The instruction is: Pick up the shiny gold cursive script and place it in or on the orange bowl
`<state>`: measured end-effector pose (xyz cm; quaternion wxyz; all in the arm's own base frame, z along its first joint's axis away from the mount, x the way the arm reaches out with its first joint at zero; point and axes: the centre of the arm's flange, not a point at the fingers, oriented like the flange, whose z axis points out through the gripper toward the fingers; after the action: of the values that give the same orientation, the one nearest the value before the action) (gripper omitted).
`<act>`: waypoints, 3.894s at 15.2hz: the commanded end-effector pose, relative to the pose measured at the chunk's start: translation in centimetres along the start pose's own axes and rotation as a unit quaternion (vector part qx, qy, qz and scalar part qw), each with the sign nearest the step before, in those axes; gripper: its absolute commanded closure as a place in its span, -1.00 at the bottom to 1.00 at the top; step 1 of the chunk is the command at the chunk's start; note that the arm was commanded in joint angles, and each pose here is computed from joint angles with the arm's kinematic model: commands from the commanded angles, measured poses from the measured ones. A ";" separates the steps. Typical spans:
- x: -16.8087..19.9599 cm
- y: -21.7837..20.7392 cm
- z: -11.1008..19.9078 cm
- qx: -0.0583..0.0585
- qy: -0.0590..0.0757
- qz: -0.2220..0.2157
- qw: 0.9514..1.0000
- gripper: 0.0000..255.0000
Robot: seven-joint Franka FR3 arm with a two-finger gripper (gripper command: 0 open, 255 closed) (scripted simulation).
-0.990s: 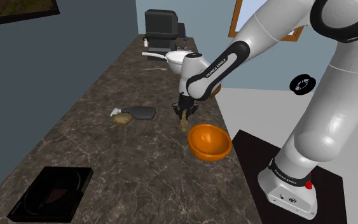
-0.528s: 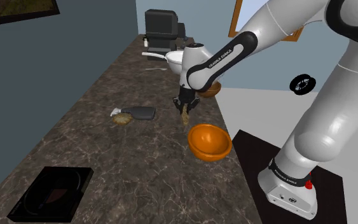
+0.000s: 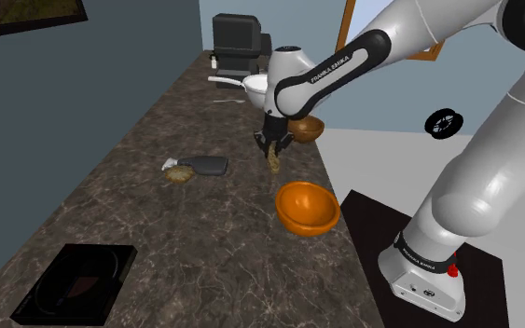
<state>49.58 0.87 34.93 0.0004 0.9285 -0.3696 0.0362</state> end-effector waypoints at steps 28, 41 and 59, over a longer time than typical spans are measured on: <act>-19.1 7.0 -8.6 0.000 0.000 0.000 1.000 1.00; -19.6 7.1 -1.8 0.000 0.000 0.000 1.000 1.00; -19.6 7.2 -5.0 0.000 0.000 0.000 1.000 -1.00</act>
<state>30.34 9.36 37.32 -0.0004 0.9285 -0.3695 0.0370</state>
